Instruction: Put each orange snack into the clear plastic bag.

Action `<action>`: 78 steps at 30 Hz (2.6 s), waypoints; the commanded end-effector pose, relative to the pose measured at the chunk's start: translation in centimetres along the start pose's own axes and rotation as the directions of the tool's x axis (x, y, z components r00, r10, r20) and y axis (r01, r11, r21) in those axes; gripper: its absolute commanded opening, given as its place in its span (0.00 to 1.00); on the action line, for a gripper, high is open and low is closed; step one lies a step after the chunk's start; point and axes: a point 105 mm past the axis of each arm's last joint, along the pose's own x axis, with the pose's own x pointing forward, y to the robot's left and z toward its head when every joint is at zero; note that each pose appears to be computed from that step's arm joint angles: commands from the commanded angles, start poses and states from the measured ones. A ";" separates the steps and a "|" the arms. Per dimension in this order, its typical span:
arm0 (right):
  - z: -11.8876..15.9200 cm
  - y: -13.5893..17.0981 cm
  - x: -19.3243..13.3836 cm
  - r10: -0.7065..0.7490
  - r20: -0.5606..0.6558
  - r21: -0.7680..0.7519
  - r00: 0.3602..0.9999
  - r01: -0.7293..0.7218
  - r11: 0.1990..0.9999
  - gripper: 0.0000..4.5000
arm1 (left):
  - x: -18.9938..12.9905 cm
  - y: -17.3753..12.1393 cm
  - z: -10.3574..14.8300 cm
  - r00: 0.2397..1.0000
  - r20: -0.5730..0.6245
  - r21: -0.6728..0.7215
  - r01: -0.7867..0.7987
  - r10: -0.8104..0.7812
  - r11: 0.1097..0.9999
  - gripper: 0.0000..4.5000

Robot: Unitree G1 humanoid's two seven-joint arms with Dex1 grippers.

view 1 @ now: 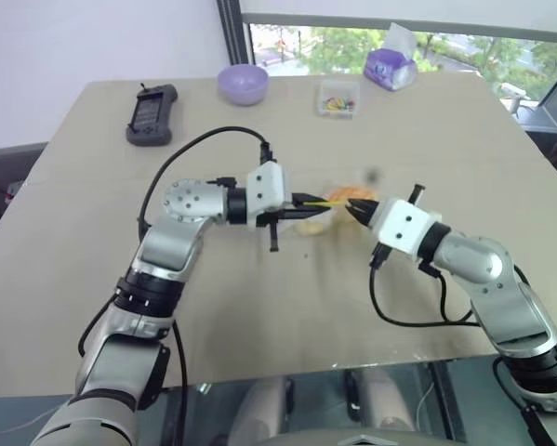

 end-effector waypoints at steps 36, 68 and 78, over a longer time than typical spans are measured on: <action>-11.6 -3.8 -5.5 -0.069 -0.364 -0.077 0.929 0.043 0.996 0.01 | -3.0 0.7 1.6 0.984 0.020 0.079 -0.176 0.175 0.981 0.00; -8.4 -8.1 -5.6 -0.133 -0.187 -0.003 0.973 0.135 0.991 0.01 | -3.6 4.8 -4.4 0.917 -0.046 0.170 -0.384 0.397 0.907 0.00; -11.0 0.9 -6.6 0.007 -0.251 0.157 0.968 0.034 0.987 0.38 | -4.5 -2.6 -7.4 0.946 -0.152 0.018 -0.287 0.287 0.958 0.30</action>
